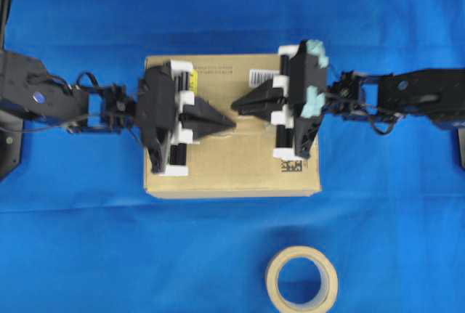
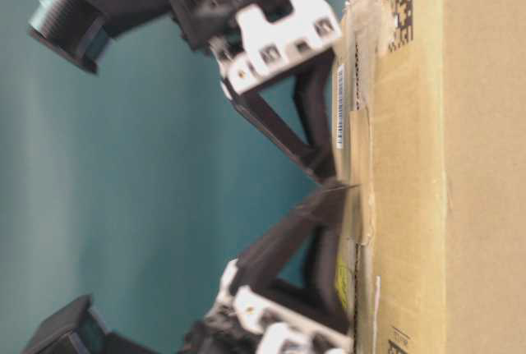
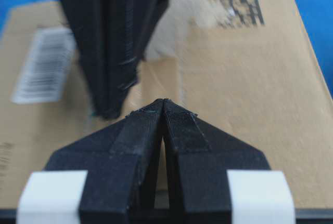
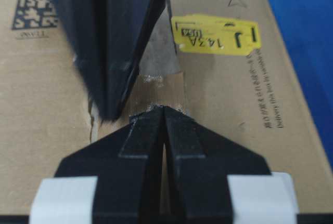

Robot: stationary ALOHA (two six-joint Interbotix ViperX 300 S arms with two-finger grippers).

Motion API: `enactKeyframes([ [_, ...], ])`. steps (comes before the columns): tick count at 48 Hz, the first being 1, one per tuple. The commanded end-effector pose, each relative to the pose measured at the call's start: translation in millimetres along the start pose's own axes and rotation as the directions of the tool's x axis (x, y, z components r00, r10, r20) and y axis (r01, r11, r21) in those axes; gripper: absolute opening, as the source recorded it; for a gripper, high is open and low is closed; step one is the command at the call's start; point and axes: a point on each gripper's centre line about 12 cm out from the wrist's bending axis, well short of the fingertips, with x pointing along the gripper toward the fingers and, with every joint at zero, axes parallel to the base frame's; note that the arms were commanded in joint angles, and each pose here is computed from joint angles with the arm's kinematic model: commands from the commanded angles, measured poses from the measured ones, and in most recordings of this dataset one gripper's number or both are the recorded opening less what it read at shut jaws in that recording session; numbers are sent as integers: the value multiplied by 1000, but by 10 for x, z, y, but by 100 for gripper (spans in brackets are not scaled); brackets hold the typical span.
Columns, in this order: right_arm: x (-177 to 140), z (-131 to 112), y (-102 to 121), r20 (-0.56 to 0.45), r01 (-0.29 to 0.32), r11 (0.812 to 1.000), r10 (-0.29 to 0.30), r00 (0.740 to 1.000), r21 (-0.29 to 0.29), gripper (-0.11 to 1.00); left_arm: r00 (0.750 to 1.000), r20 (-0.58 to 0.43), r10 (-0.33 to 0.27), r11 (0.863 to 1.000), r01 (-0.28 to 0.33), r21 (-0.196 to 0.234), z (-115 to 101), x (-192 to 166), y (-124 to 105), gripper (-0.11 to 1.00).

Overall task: Apply tape along the seams of the closed cardboard box to seal it securely.
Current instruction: 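Press the tape flat along the seam with both grippers moving toward each other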

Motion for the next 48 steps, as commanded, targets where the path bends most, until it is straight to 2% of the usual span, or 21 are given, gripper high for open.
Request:
enactKeyframes([
  [1, 31, 118, 54, 37, -12, 1000, 12, 999, 4, 0, 1000, 18, -8, 1000, 8, 0, 51, 41, -31, 0],
  [14, 47, -134, 117, -28, -10, 999, 11, 1000, 47, 0, 999, -48, -14, 1000, 13, -25, -195, -22, -56, 0],
  [28, -45, -349, 222, -82, -13, 996, 20, 996, 85, 0, 995, -94, -18, 999, 15, -33, -383, -146, -73, 0],
  [48, -295, -567, 317, -133, -20, 993, 36, 990, 115, 0, 991, -135, -19, 996, 6, -93, -559, -334, -78, 0],
])
